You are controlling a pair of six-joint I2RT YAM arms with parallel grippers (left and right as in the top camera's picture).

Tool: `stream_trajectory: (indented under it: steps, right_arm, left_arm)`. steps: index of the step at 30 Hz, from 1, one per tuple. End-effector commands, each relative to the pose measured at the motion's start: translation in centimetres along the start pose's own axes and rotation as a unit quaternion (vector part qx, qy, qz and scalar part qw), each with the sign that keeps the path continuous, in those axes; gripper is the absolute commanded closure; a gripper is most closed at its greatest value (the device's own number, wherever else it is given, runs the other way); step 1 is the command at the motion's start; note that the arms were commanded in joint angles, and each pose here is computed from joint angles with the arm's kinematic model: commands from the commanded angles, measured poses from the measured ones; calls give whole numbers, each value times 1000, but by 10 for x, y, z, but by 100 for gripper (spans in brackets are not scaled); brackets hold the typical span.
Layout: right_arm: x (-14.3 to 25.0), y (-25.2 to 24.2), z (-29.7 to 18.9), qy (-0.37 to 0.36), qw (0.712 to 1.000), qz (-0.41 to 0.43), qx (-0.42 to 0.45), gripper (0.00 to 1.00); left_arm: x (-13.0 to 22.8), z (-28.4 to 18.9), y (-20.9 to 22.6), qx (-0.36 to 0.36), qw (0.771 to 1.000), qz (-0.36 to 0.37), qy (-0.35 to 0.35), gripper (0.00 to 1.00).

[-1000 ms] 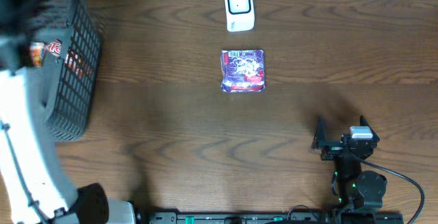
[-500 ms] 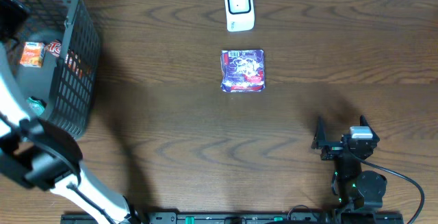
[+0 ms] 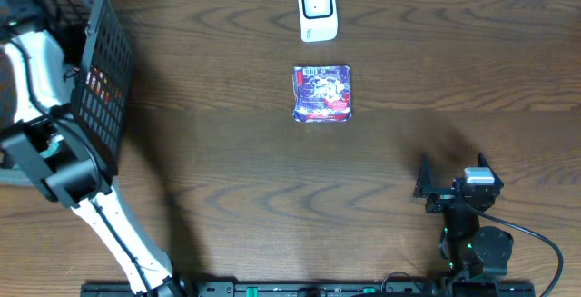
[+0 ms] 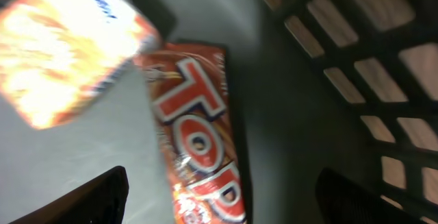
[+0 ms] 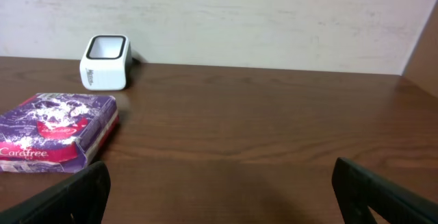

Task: Scan the item barcode
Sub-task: 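Reach the left gripper into the basket and grasp the orange bar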

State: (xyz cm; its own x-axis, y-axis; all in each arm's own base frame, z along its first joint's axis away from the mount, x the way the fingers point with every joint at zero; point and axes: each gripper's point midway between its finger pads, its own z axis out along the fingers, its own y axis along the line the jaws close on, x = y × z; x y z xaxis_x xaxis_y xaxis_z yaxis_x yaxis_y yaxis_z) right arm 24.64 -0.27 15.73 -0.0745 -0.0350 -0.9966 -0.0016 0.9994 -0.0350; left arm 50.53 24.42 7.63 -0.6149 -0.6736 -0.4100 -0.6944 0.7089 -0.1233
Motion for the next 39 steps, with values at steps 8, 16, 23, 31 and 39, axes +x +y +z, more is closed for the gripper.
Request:
stream_trajectory:
  steps: [8, 16, 23, 31, 39]
  right_arm:
    - [0, 2, 0, -1, 1000, -5, -4, 1]
    - [0, 2, 0, -1, 1000, -5, -4, 1]
    - [0, 2, 0, -1, 1000, -5, -4, 1]
    - [0, 2, 0, -1, 1000, -5, -4, 1]
    - [0, 2, 0, -1, 1000, -5, -4, 1]
  left_arm:
    - [29, 43, 19, -68, 997, 22, 37, 24]
    - [47, 43, 29, -84, 993, 31, 72, 93]
    - [-8, -52, 12, -48, 998, 18, -28, 93]
    - [-62, -262, -2, 35, 971, -4, -236, 93]
    - [7, -390, -85, 282, 924, 106, -236, 93]
